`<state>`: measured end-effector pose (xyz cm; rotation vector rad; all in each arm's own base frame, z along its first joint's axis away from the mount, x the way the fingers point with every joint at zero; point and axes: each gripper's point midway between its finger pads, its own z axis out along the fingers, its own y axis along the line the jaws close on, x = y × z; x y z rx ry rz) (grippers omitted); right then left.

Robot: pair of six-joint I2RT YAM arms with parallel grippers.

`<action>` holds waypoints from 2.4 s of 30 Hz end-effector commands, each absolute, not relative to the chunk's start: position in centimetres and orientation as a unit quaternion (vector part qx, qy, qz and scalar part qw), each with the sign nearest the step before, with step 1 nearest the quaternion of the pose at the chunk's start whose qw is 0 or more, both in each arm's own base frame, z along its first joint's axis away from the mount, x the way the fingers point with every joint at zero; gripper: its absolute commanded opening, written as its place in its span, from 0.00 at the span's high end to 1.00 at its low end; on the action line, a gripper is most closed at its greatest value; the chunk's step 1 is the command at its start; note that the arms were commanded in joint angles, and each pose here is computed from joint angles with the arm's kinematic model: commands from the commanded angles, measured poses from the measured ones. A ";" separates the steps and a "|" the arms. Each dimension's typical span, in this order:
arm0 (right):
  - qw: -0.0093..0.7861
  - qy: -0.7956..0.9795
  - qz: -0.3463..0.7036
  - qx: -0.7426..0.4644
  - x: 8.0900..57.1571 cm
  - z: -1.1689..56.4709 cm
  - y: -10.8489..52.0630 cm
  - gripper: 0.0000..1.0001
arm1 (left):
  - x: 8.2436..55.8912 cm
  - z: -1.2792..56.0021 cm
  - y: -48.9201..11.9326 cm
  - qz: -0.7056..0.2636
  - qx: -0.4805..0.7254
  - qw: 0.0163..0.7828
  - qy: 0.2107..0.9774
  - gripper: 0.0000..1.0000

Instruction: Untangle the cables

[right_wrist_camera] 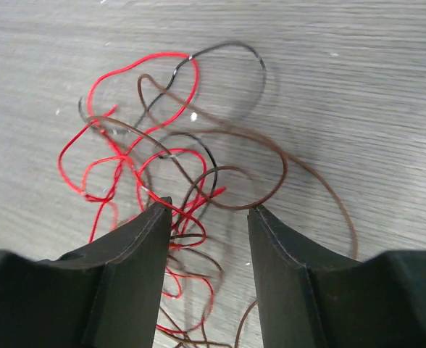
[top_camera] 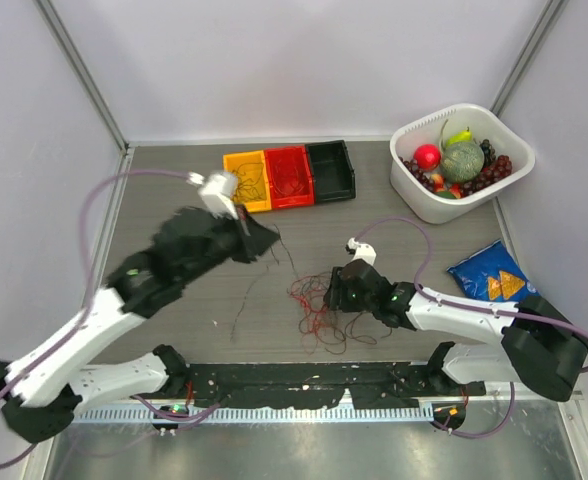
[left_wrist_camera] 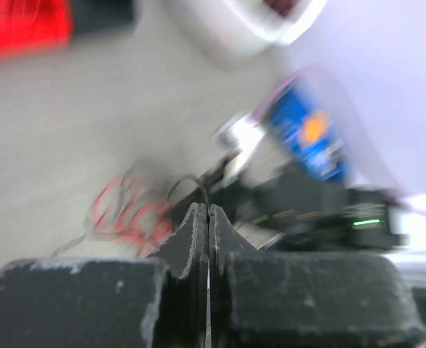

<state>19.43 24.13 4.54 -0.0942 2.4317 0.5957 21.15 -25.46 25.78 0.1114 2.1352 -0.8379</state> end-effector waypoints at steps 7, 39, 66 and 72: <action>0.367 0.911 0.169 0.088 22.0 4.1 20.5 0.50 | 12.9 59.9 -17.8 -0.509 0.097 0.626 0.582 1.00; 0.554 0.705 0.390 -0.208 22.8 31.8 41.0 0.55 | 11.5 67.1 -17.6 -0.565 0.091 0.647 0.503 1.00; 0.510 0.622 0.495 -0.330 13.5 36.5 40.0 0.40 | 11.8 67.6 -18.6 -0.583 0.089 0.636 0.497 1.00; 0.539 0.636 0.482 -0.270 17.4 37.1 44.4 0.45 | 12.2 67.8 -18.8 -0.578 0.086 0.638 0.501 1.00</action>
